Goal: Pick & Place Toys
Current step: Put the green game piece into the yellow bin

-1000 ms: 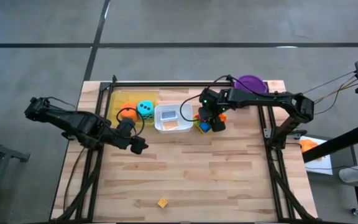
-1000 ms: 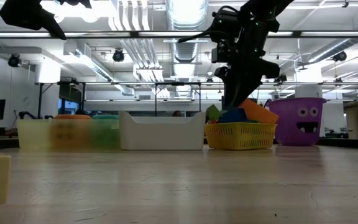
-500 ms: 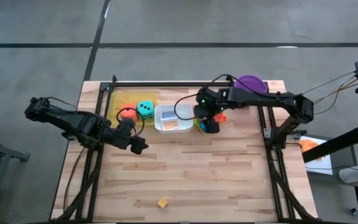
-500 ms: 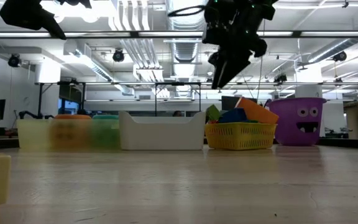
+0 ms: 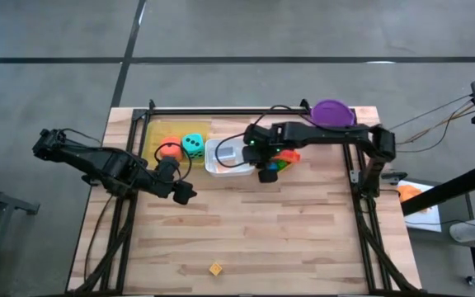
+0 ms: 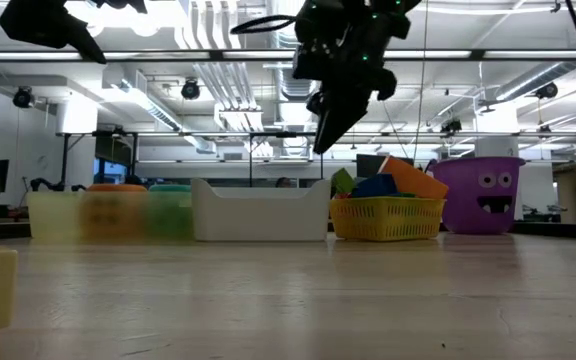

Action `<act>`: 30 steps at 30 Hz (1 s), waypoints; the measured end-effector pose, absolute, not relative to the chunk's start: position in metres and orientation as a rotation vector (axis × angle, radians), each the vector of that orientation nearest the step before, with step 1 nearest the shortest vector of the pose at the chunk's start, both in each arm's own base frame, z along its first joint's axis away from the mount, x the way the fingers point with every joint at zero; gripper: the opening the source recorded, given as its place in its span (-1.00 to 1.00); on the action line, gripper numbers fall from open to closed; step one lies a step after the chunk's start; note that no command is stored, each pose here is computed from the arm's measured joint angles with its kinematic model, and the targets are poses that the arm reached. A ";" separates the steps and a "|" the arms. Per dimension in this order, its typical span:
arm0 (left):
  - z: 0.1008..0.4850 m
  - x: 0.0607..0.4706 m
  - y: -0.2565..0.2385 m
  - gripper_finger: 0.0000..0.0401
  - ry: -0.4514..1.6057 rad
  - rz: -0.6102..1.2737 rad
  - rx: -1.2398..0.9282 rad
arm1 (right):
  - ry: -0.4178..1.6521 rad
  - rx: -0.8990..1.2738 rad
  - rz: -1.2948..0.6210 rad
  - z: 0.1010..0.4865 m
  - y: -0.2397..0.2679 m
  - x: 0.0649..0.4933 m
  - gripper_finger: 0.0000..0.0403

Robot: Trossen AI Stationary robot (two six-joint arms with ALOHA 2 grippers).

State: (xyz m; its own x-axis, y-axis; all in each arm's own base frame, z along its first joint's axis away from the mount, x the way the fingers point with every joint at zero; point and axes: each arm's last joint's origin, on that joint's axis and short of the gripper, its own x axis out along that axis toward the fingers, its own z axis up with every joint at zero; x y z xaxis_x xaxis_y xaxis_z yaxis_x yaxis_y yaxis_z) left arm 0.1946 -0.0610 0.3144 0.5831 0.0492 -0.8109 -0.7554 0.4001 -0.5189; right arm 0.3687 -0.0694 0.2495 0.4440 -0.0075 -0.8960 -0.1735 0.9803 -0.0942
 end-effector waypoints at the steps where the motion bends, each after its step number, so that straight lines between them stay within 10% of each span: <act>1: 0.314 0.195 -0.061 0.64 0.808 0.585 -1.043 | 1.115 -0.184 0.107 0.248 -0.070 0.372 -0.78; 30: 0.314 0.195 -0.061 0.64 0.813 0.576 -1.024 | 1.346 -0.199 0.067 0.221 -0.073 0.378 -0.94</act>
